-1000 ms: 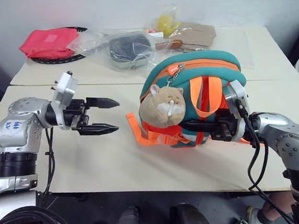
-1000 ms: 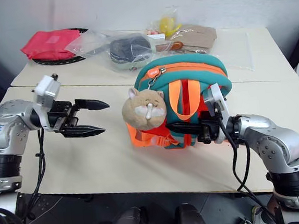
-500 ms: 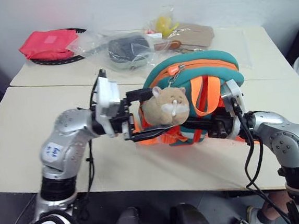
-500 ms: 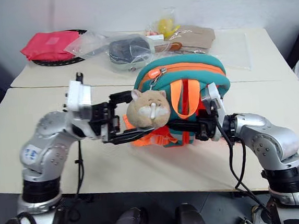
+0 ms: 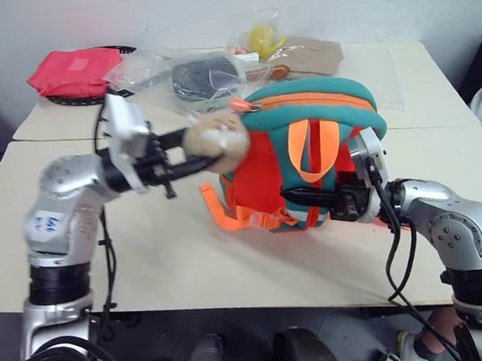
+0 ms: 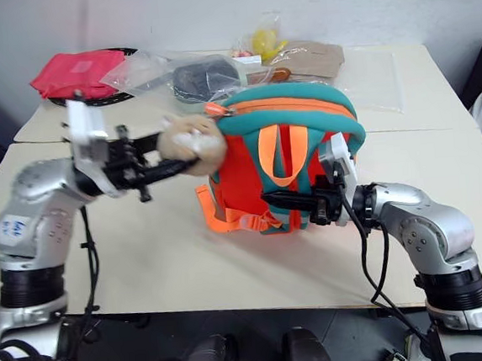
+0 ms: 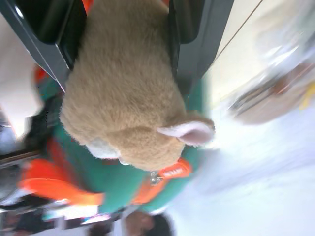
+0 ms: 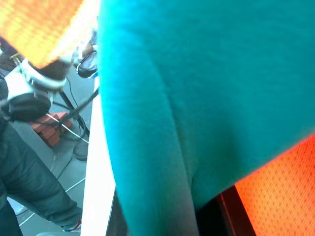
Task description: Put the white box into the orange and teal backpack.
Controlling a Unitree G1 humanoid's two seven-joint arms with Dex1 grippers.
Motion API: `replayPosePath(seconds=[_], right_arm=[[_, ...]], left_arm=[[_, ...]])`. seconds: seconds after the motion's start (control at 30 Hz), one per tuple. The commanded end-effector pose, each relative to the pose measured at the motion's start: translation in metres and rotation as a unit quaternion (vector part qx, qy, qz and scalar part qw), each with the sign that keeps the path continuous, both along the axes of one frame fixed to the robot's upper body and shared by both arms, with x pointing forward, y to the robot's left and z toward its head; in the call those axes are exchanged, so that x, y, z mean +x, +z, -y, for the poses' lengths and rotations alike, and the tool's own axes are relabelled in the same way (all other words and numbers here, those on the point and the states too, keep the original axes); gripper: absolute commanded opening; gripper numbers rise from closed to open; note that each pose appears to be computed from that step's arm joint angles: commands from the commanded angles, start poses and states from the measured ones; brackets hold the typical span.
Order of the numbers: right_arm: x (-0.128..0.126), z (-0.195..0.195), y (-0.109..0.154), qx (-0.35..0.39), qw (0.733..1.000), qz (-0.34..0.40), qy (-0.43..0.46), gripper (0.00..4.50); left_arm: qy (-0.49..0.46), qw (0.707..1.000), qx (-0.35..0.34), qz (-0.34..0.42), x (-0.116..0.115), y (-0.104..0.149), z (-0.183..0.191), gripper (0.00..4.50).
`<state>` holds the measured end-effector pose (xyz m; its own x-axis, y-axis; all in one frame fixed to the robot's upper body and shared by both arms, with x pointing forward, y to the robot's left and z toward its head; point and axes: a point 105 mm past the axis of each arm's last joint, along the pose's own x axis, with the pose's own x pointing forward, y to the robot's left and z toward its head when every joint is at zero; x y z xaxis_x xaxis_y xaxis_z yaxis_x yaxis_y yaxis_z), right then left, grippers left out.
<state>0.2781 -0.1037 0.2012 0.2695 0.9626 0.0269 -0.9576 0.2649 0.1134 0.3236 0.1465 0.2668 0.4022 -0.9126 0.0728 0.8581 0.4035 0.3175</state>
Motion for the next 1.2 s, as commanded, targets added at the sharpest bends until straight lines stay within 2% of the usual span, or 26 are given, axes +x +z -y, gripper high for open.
replayPosePath(seconds=[0.03, 0.17, 0.23, 0.4, 0.47, 0.57, 0.63, 0.7, 0.73, 0.83, 0.9, 1.0, 1.1, 1.2], right_arm=[[-0.005, 0.002, 0.010, 0.012, 1.000, 0.023, -0.005, 0.00], [-0.008, 0.001, 0.009, 0.018, 1.000, 0.020, -0.016, 0.00], [-0.010, 0.000, 0.008, 0.021, 0.999, 0.018, -0.018, 0.00], [-0.010, 0.001, 0.011, 0.045, 0.998, 0.023, -0.033, 0.00], [-0.010, 0.009, 0.001, 0.009, 0.998, 0.051, -0.048, 0.75], [-0.011, 0.037, -0.011, -0.037, 0.992, 0.090, -0.084, 1.75], [-0.012, 0.063, -0.017, -0.070, 0.986, 0.107, -0.109, 2.40], [-0.011, 0.098, -0.020, -0.109, 0.973, 0.131, -0.154, 3.07], [-0.013, 0.115, -0.023, -0.134, 0.967, 0.135, -0.167, 3.41], [-0.026, 0.156, -0.028, -0.218, 0.947, 0.161, -0.173, 4.42], [-0.029, 0.178, -0.032, -0.267, 0.928, 0.190, -0.175, 4.46], [-0.027, 0.196, -0.041, -0.292, 0.920, 0.193, -0.179, 4.46], [-0.020, 0.202, -0.050, -0.304, 0.915, 0.198, -0.175, 4.46], [-0.008, 0.204, -0.055, -0.299, 0.912, 0.204, -0.192, 4.46]], left_arm=[[0.111, 0.990, 0.043, -0.074, 0.028, -0.035, -0.030, 1.62], [0.065, 0.981, 0.066, -0.169, 0.017, -0.099, -0.010, 1.62], [0.048, 0.977, 0.063, -0.198, 0.012, -0.120, 0.001, 1.62], [0.050, 0.979, 0.027, -0.194, 0.012, -0.125, 0.009, 1.62], [0.042, 0.980, 0.043, -0.187, 0.007, -0.127, 0.007, 2.26], [0.059, 0.986, 0.053, -0.149, -0.003, -0.119, -0.019, 3.17], [0.069, 0.986, 0.043, -0.148, -0.015, -0.113, -0.043, 3.75], [0.090, 0.982, 0.069, -0.151, -0.032, -0.118, -0.069, 4.37], [0.106, 0.977, 0.082, -0.166, -0.040, -0.123, -0.081, 4.50], [0.150, 0.970, 0.097, -0.165, -0.061, -0.125, -0.105, 4.50], [0.187, 0.963, 0.089, -0.170, -0.081, -0.127, -0.121, 4.50], [0.213, 0.952, 0.124, -0.182, -0.108, -0.142, -0.132, 4.50], [0.236, 0.942, 0.127, -0.202, -0.115, -0.149, -0.137, 4.50], [0.237, 0.944, 0.139, -0.181, -0.111, -0.150, -0.132, 4.50]])
